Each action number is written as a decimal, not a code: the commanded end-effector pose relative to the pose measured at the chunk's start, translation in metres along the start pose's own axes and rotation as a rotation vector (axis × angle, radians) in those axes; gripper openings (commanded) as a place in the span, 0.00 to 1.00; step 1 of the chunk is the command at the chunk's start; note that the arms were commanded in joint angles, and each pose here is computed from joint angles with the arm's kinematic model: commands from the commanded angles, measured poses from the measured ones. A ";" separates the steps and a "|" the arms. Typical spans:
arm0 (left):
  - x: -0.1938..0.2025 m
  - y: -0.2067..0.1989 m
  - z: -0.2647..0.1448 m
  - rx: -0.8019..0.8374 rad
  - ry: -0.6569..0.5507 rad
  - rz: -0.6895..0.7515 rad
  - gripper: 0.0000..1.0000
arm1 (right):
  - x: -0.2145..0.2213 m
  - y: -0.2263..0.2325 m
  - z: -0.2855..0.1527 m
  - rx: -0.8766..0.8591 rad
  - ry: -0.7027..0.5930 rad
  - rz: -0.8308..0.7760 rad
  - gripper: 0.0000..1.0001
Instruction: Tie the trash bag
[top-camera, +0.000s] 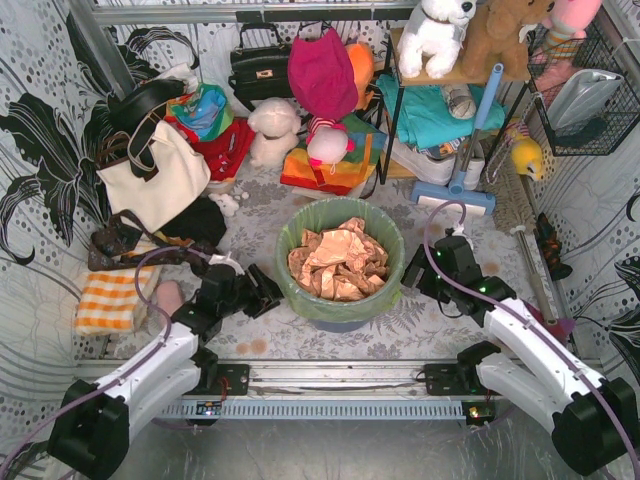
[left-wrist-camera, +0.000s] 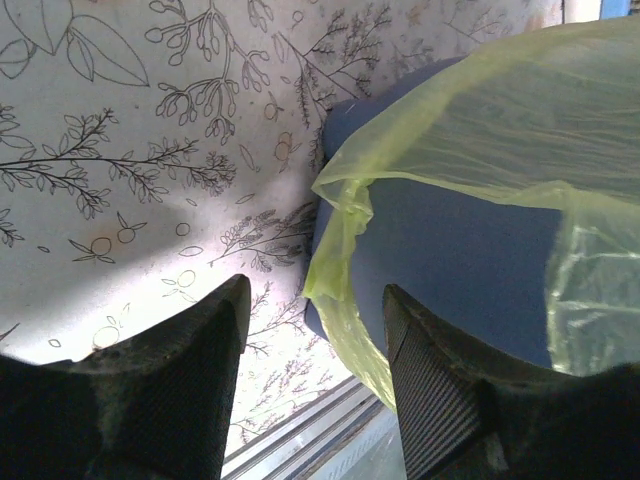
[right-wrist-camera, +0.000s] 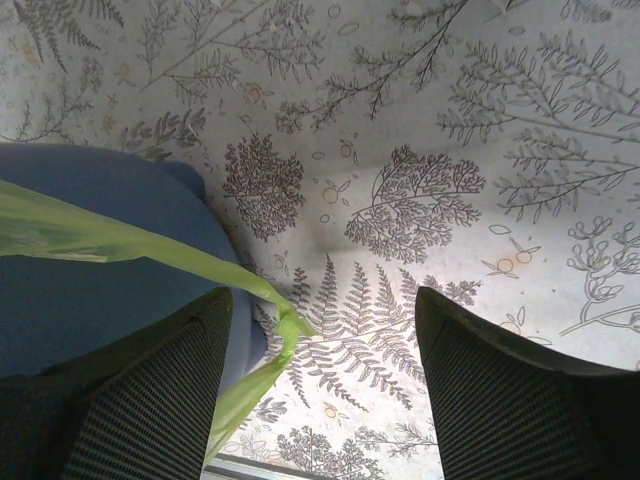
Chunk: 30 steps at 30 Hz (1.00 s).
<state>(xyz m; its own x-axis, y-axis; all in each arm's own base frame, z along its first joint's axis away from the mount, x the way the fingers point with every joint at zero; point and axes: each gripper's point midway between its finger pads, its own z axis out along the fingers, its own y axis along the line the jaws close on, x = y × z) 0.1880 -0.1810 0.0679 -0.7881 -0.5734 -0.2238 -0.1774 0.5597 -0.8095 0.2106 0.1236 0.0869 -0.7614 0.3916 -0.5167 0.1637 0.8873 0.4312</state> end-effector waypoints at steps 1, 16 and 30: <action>-0.004 -0.012 0.004 0.061 -0.001 0.047 0.62 | 0.005 0.010 0.004 -0.071 0.010 0.059 0.72; 0.003 -0.005 0.012 0.036 0.065 0.099 0.58 | 0.036 0.022 0.016 -0.223 0.077 0.140 0.59; 0.007 0.008 0.022 -0.015 0.119 0.139 0.56 | 0.057 0.030 0.028 -0.306 0.169 0.125 0.48</action>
<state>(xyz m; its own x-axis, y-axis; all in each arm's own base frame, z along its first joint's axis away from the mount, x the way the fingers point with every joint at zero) 0.1789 -0.1896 0.0346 -0.8760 -0.4413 -0.1946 -0.1520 0.6355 -0.7570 0.1874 0.1732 0.0512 -0.8354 0.4372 -0.3330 0.1114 0.7281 0.6763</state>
